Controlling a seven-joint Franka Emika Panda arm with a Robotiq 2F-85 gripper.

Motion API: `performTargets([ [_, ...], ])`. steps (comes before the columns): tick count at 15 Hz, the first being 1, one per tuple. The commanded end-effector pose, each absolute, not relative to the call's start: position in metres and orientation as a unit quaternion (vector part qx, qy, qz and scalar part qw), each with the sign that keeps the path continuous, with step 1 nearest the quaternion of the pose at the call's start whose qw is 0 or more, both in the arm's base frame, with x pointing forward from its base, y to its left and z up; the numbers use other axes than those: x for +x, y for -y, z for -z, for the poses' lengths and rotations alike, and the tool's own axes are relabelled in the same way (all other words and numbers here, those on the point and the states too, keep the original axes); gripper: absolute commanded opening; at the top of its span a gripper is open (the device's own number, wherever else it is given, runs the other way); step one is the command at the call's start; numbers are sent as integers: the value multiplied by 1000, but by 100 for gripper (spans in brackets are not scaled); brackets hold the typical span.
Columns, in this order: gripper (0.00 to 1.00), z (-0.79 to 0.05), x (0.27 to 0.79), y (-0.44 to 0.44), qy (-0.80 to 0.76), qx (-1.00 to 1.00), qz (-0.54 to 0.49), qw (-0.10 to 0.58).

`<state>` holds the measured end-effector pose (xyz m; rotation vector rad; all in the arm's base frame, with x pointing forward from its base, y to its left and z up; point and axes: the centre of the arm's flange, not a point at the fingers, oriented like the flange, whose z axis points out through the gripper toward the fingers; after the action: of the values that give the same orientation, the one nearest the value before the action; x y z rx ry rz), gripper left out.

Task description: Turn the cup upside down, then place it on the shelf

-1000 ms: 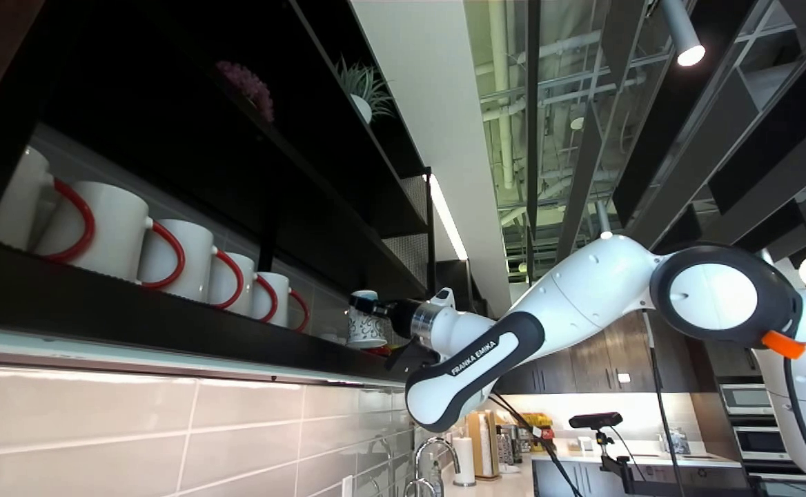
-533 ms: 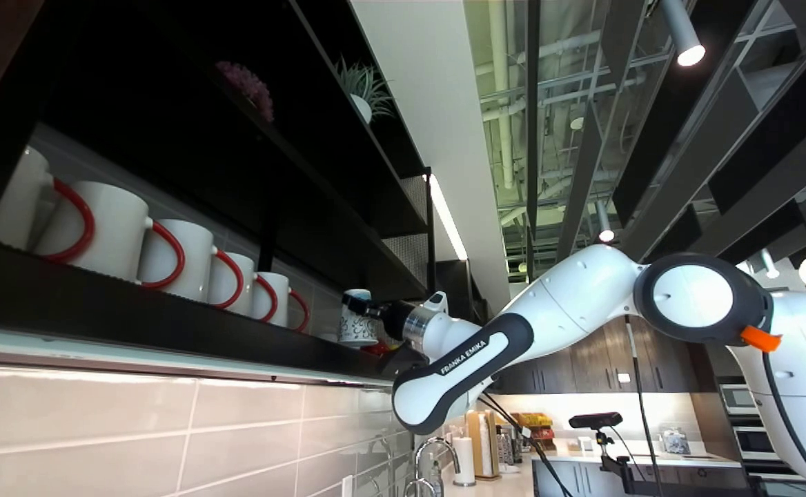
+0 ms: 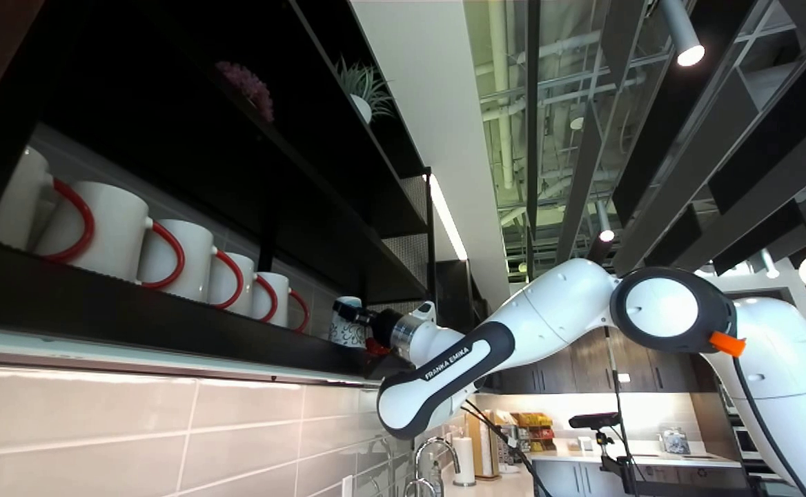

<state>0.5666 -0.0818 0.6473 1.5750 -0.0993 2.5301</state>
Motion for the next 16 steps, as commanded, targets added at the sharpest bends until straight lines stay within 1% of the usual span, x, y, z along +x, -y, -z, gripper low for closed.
performTargets([
  [1,40,-652,589,87,28,513,-854,81],
  [6,40,-649,591,88,29,513,-854,75],
  [7,87,-649,591,88,30,514,-854,75],
  [9,97,-650,588,87,31,513,-855,74],
  [11,100,-655,584,85,29,509,-857,73],
  [16,100,-669,562,76,38,502,-860,81],
])
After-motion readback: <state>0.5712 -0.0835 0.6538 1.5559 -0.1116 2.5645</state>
